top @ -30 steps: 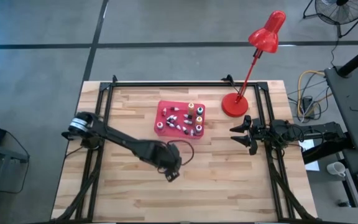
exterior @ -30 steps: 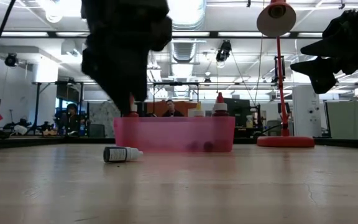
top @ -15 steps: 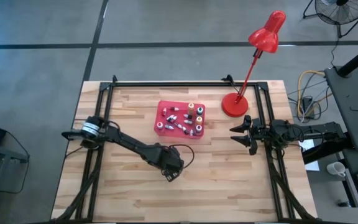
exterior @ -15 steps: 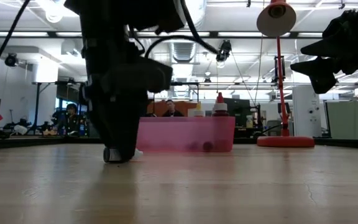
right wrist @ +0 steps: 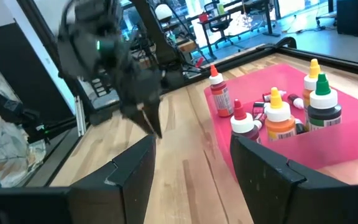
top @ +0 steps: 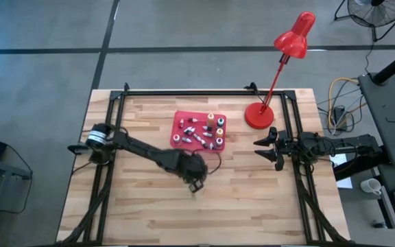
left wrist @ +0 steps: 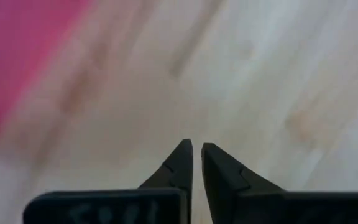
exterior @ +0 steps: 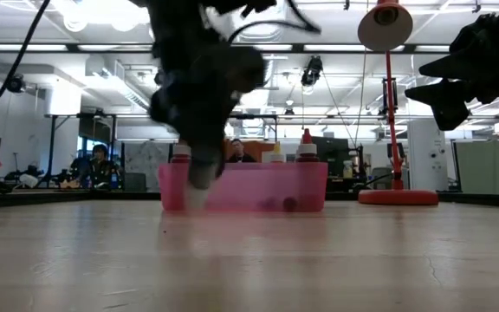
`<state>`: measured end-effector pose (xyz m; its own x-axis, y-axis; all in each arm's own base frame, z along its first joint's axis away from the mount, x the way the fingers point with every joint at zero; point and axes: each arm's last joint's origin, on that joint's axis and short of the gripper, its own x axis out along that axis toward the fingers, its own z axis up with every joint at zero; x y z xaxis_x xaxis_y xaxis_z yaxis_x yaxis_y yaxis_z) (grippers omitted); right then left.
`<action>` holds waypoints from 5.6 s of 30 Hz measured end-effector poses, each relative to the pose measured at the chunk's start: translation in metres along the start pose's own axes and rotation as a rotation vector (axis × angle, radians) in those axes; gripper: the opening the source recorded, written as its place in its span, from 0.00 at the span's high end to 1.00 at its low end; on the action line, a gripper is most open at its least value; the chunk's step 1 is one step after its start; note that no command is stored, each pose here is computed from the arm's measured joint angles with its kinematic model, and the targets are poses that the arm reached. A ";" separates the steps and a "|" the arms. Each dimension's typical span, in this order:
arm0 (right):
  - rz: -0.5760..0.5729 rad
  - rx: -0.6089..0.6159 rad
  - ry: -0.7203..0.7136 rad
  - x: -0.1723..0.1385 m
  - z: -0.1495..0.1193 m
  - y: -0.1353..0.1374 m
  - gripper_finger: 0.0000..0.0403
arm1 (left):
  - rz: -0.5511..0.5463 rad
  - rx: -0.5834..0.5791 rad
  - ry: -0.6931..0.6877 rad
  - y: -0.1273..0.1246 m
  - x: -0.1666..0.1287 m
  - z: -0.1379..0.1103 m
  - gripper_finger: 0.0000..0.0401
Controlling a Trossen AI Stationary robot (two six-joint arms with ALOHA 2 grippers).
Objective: Pick & Place food coloring
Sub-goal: Put the small dark blue food coloring bottle into the pink bin
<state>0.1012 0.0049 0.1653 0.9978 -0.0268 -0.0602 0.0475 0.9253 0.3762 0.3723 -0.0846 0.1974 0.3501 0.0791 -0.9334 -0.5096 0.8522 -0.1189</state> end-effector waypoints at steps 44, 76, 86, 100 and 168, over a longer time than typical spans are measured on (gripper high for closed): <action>-0.001 0.000 -0.002 0.000 0.000 0.000 0.50 | -0.116 0.469 -0.098 0.002 0.049 0.055 0.47; -0.008 -0.002 0.019 0.001 -0.002 -0.001 0.50 | 0.069 0.355 -0.090 0.073 0.049 0.042 0.47; -0.007 -0.002 0.018 0.001 -0.002 -0.001 0.50 | 0.077 0.407 -0.110 0.076 0.048 0.047 0.47; -0.008 -0.002 0.018 0.001 -0.002 -0.001 0.50 | 0.085 0.408 -0.044 0.086 0.055 0.035 0.52; -0.009 -0.002 0.016 0.001 -0.002 -0.001 0.50 | -0.016 0.721 -0.226 0.065 0.004 0.071 0.58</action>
<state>0.1018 0.0048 0.1636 0.9965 -0.0291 -0.0788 0.0566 0.9258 0.3737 0.3966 0.0076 0.2103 0.5451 0.1014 -0.8322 0.1107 0.9753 0.1913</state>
